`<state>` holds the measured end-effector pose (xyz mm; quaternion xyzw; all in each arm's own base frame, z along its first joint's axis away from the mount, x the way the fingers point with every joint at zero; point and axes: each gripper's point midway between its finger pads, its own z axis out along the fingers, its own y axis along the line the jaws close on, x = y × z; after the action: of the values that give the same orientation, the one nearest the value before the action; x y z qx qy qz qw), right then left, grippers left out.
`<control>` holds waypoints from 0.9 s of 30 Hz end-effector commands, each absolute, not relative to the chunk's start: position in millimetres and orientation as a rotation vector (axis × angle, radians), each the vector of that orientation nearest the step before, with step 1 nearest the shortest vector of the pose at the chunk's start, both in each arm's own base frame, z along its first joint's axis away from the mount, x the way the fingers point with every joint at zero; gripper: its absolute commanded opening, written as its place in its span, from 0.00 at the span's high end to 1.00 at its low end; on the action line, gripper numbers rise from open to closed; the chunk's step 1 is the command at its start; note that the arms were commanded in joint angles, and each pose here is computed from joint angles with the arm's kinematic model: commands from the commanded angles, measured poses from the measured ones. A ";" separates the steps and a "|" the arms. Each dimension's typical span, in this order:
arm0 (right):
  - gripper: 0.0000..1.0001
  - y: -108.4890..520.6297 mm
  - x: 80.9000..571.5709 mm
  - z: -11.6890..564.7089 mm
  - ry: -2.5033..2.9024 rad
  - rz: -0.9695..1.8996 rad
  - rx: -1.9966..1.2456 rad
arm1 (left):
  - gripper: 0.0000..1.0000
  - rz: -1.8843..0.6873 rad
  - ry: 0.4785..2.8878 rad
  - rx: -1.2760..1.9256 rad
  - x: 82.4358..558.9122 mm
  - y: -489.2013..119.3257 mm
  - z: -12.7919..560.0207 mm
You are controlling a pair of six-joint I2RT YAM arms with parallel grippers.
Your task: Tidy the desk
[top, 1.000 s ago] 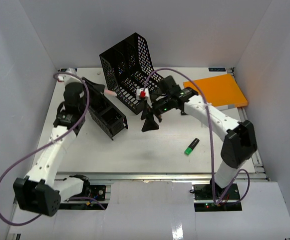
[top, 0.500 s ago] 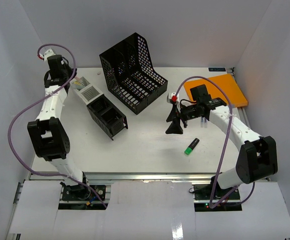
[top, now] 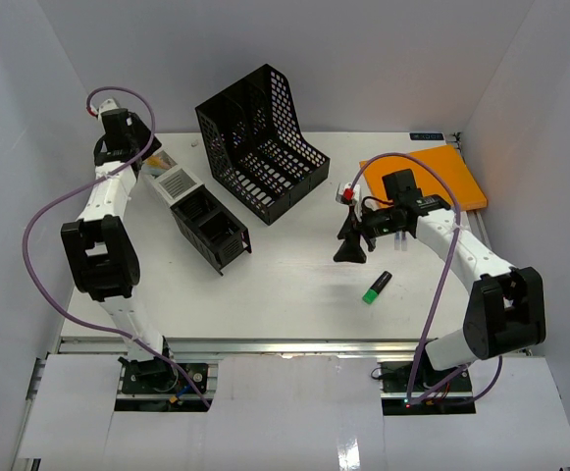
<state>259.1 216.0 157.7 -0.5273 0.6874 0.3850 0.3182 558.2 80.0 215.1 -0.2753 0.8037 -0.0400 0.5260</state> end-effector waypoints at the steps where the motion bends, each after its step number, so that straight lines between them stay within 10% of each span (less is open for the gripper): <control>1: 0.22 187.4 269.0 141.7 1.925 0.763 -1.412 | 0.26 -0.140 1.892 -0.591 555.5 71.4 240.9; 10: 0.12 119.3 203.1 93.0 1.128 0.369 -2.415 | 0.14 -0.278 1.829 -0.430 526.4 45.4 294.3; 27: 0.33 104.7 217.8 22.4 1.226 0.384 -2.669 | 0.06 -0.745 1.780 -0.336 347.7 -47.8 293.1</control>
<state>210.3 104.8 37.6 -0.8918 0.4127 0.1473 0.1122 388.6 -22.7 341.8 -0.1261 0.7325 -0.2496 0.6207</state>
